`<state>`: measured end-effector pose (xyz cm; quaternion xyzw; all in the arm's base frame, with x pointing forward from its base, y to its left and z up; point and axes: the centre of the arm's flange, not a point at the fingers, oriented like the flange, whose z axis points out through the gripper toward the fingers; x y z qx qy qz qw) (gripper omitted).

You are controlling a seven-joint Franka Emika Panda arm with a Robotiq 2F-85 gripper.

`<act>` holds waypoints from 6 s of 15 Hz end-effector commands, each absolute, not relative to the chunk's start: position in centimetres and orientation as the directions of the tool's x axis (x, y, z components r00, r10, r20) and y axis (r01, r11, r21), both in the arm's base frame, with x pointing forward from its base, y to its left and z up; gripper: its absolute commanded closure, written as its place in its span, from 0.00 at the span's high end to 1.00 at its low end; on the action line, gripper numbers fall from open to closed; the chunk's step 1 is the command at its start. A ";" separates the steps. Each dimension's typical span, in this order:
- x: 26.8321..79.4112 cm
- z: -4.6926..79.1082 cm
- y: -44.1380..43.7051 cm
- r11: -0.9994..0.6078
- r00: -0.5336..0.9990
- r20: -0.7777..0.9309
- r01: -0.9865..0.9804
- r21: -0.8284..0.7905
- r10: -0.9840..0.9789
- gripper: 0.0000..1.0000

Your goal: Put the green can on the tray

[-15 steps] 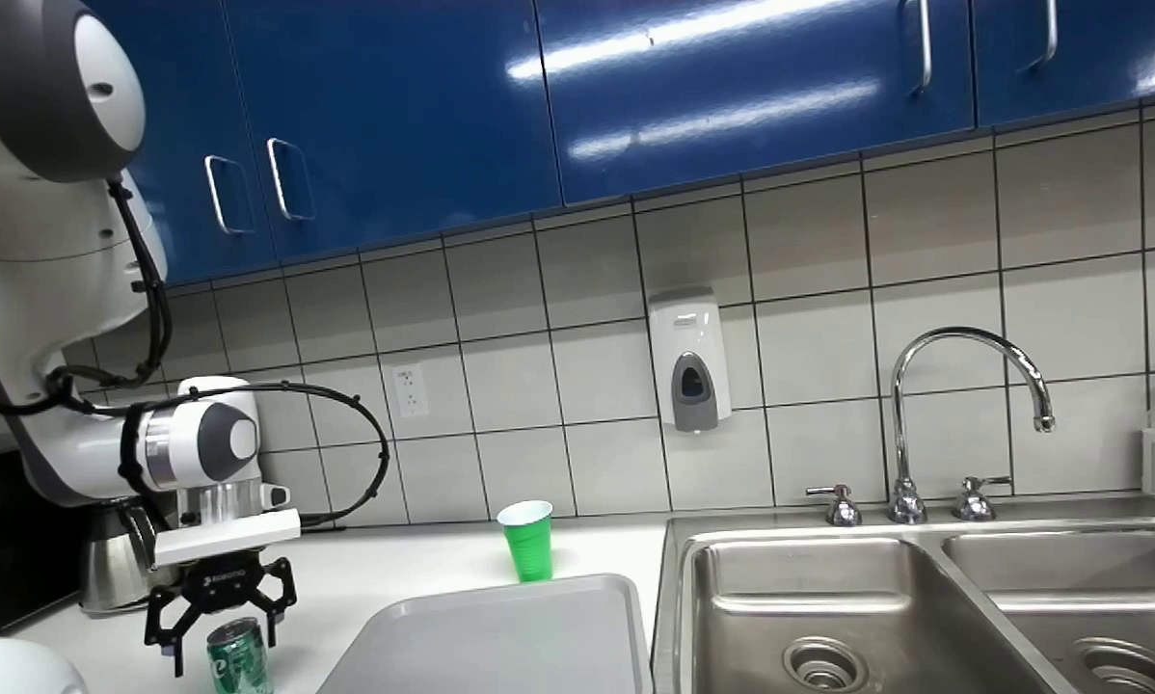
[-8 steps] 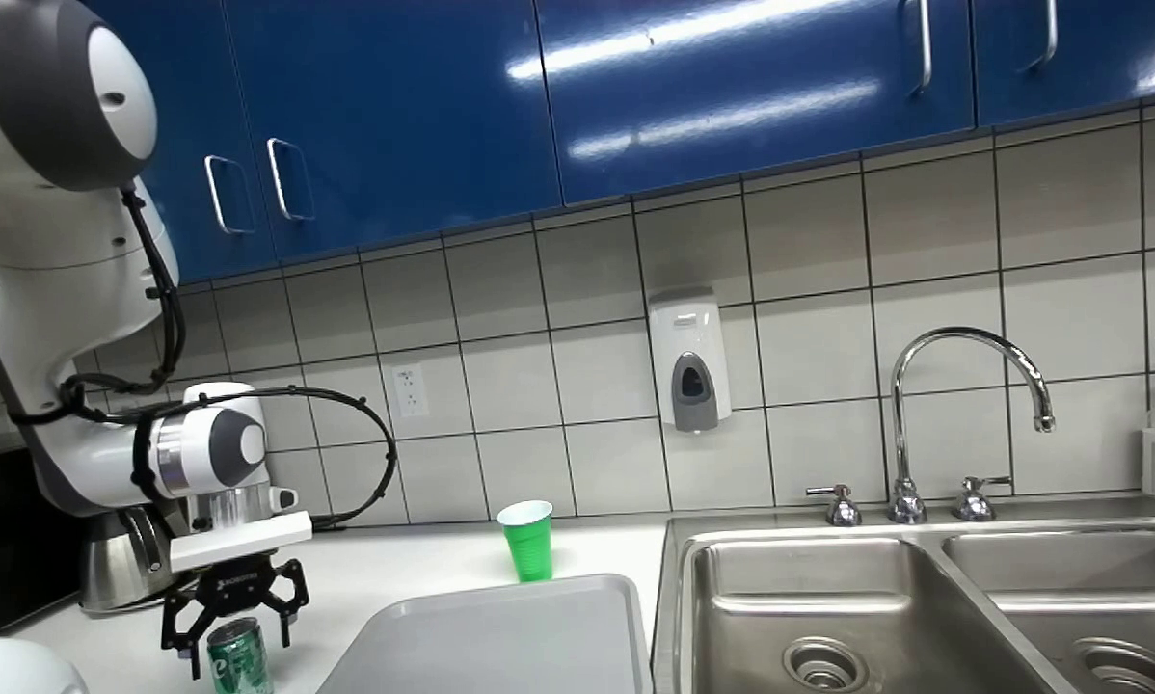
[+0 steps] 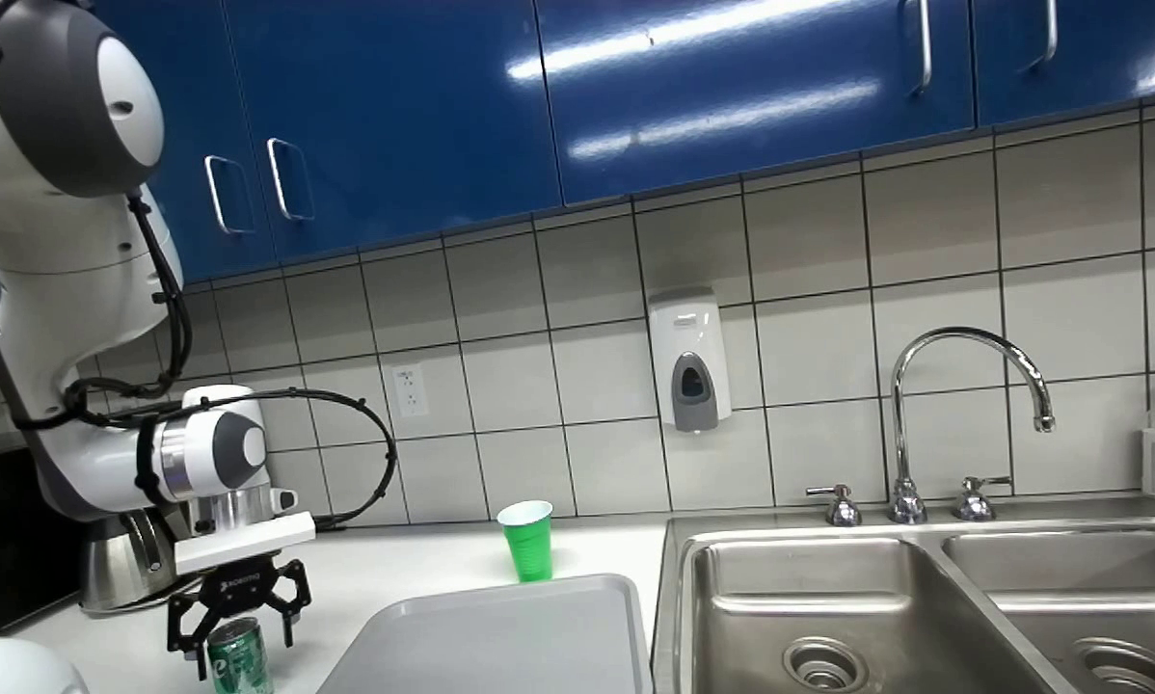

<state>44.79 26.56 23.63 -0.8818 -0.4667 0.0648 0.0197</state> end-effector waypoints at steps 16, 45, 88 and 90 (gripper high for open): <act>47.1 28.3 25.4 -0.603 0.603 0.007 0.798 -0.013 0.798 0.39; 49.4 27.0 9.0 -0.821 0.821 -0.062 0.570 0.039 0.567 0.39; 42.4 41.4 6.3 -0.914 0.895 0.189 0.385 0.126 0.403 1.00; 44.4 40.2 6.4 -0.903 0.885 0.181 0.410 0.131 0.428 1.00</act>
